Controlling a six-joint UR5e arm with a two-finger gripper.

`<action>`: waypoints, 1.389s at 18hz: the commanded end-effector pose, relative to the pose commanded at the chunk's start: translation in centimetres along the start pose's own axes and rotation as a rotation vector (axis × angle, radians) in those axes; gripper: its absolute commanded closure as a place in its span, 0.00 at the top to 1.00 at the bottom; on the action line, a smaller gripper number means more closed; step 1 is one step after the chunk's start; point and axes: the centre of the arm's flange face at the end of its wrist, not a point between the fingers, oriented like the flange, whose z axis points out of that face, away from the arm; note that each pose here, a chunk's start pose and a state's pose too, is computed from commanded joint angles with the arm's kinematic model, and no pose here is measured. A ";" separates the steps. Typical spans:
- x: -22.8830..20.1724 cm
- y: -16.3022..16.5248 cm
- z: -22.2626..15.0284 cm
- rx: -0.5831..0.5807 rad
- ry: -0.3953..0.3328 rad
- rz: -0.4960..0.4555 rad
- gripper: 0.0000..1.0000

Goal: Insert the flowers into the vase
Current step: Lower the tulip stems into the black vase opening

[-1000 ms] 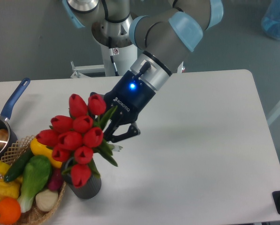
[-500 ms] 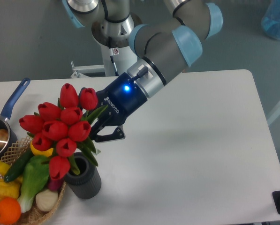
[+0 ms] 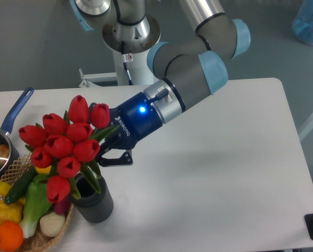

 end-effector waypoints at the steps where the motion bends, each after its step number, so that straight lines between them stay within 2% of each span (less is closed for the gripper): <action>1: 0.2 0.2 0.7 -0.004 0.010 -0.001 0.00; 17: -0.5 2.0 2.5 -0.026 0.026 -0.029 0.00; 25: -1.7 4.1 3.2 -0.043 0.027 -0.032 0.00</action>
